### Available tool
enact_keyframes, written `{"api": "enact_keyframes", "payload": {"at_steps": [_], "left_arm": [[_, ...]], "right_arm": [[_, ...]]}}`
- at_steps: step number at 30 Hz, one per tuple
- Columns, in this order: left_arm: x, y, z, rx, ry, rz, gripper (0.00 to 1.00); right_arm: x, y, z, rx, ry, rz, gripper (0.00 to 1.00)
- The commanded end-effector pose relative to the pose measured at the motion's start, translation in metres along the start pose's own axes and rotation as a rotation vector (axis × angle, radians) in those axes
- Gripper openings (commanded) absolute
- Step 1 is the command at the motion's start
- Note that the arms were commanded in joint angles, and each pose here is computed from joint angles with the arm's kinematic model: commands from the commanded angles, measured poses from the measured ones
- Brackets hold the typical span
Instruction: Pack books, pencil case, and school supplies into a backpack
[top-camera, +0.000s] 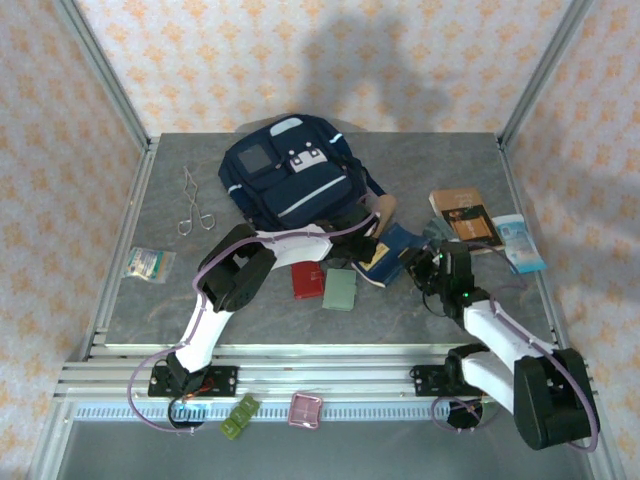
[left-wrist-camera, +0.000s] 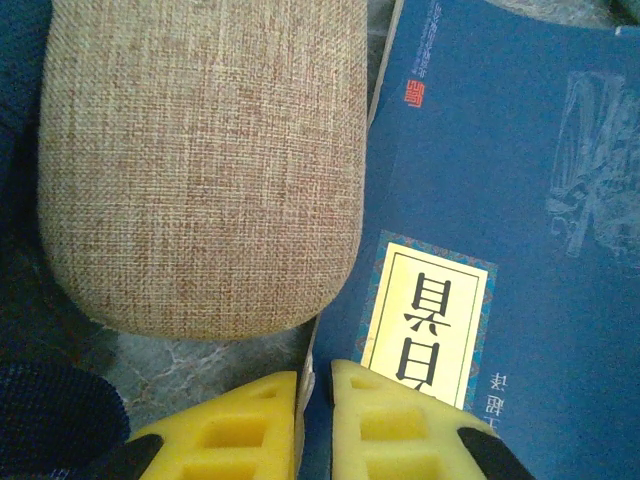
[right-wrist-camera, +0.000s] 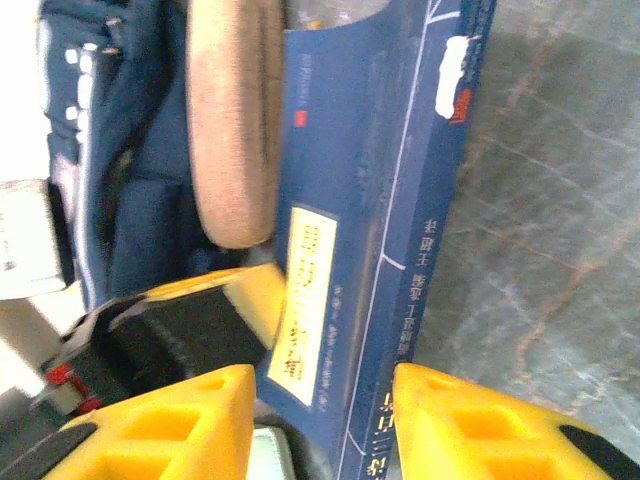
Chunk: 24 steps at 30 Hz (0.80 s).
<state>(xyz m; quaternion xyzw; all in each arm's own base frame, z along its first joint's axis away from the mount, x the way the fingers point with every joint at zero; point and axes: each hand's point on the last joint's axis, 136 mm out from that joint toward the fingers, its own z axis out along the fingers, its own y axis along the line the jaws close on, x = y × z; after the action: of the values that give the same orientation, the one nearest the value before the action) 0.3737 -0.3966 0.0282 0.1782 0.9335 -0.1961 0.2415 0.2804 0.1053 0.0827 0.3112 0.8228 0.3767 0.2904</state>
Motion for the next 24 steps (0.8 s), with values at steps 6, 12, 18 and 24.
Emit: {"api": "enact_keyframes", "payload": {"at_steps": [6, 12, 18, 24], "left_arm": [[0.066, -0.024, 0.020, 0.088, 0.193, 0.017, 0.13], [0.066, -0.025, 0.021, 0.093, 0.192, 0.013, 0.12], [0.064, -0.026, 0.020, 0.096, 0.186, 0.014, 0.12], [0.064, -0.026, 0.020, 0.097, 0.185, 0.014, 0.12]], "right_arm": [[0.022, 0.023, 0.012, -0.125, 0.128, -0.014, 0.37], [0.029, -0.001, 0.028, 0.015, 0.159, 0.000, 0.34], [0.020, -0.026, 0.028, 0.216, 0.131, 0.002, 0.35], [0.028, -0.045, 0.031, 0.293, 0.153, 0.039, 0.25]]}}
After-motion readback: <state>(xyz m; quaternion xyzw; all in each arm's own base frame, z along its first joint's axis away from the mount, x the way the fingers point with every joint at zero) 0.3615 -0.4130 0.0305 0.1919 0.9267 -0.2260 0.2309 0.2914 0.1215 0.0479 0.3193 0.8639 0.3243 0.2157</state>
